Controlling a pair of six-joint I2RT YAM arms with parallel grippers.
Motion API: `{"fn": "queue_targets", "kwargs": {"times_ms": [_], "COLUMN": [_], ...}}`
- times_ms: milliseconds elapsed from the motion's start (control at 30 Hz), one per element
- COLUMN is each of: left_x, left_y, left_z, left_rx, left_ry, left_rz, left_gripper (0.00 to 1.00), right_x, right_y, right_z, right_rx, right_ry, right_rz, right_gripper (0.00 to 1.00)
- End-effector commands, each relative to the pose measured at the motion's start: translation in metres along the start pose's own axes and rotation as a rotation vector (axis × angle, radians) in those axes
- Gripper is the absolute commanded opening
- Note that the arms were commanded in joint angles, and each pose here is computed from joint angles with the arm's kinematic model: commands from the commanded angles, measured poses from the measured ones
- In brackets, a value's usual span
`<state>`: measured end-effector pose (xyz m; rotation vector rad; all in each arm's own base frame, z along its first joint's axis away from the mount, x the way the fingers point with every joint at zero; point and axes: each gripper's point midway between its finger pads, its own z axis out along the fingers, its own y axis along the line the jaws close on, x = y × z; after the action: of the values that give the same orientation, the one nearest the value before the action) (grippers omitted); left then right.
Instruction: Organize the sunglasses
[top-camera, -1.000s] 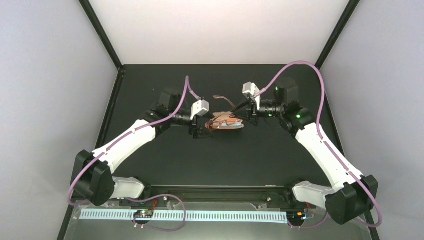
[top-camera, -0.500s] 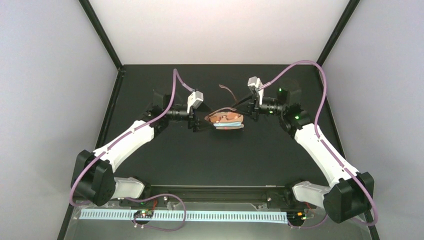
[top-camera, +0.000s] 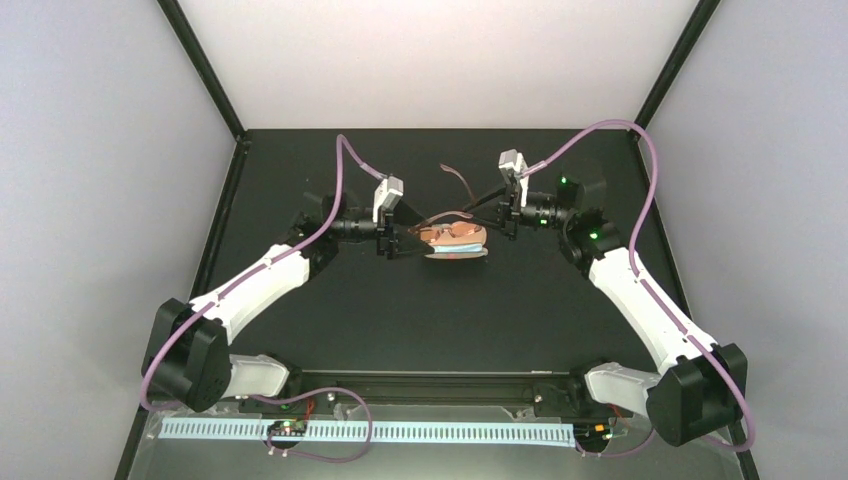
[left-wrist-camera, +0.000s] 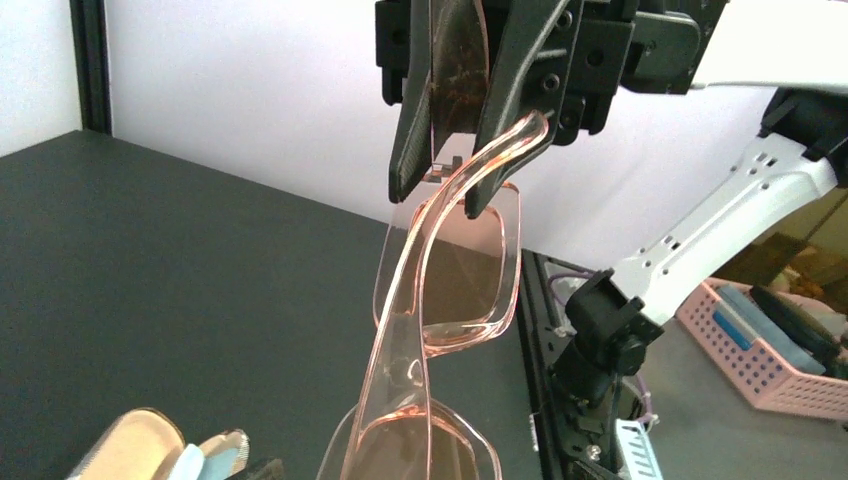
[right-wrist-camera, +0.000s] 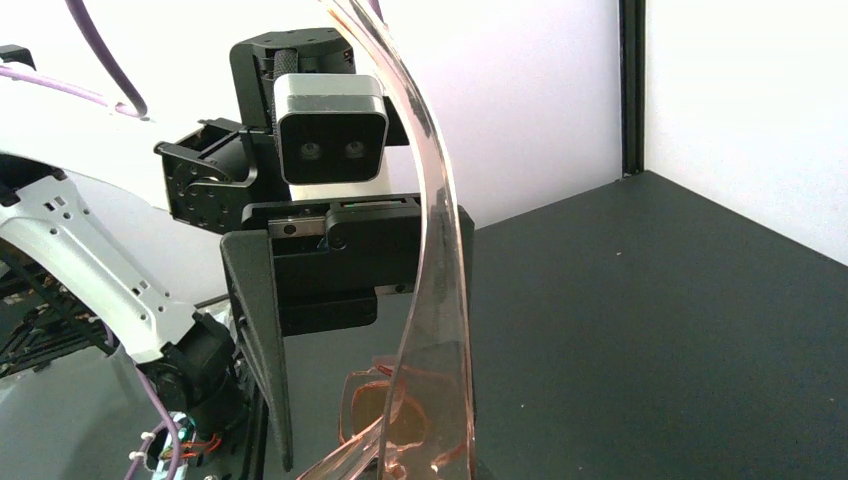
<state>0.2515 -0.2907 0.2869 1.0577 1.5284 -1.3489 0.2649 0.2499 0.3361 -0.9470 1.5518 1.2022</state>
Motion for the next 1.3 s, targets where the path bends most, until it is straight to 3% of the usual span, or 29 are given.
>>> {"fn": "queue_targets", "kwargs": {"times_ms": [0, 167, 467, 867, 1033, 1267], "left_x": [-0.009, -0.005, 0.0, -0.001, -0.005, -0.004], "left_y": [-0.004, -0.007, -0.007, -0.005, -0.003, -0.001], "left_z": [-0.002, -0.001, 0.0, -0.003, -0.005, -0.004], "left_rx": [0.043, 0.075, 0.096, 0.082, 0.066, 0.053], "left_ry": [-0.033, -0.028, -0.019, -0.019, -0.015, -0.001], "left_rz": [-0.013, -0.025, -0.026, -0.003, 0.007, 0.014], "left_gripper": [0.7, 0.58, 0.55, 0.37, 0.32, 0.24], "right_x": [-0.003, -0.002, -0.001, 0.003, 0.012, 0.024], "right_y": [0.003, 0.001, 0.001, -0.002, -0.007, -0.012], "right_z": [-0.001, 0.0, 0.001, 0.0, 0.0, -0.001], "right_rx": [-0.026, -0.026, -0.039, -0.027, 0.001, 0.032], "right_ry": [-0.016, -0.016, -0.014, -0.007, 0.014, 0.052], "right_rz": [-0.02, -0.019, -0.014, -0.022, -0.051, -0.088], "right_gripper": [0.06, 0.06, 0.06, 0.06, 0.13, 0.33]}}
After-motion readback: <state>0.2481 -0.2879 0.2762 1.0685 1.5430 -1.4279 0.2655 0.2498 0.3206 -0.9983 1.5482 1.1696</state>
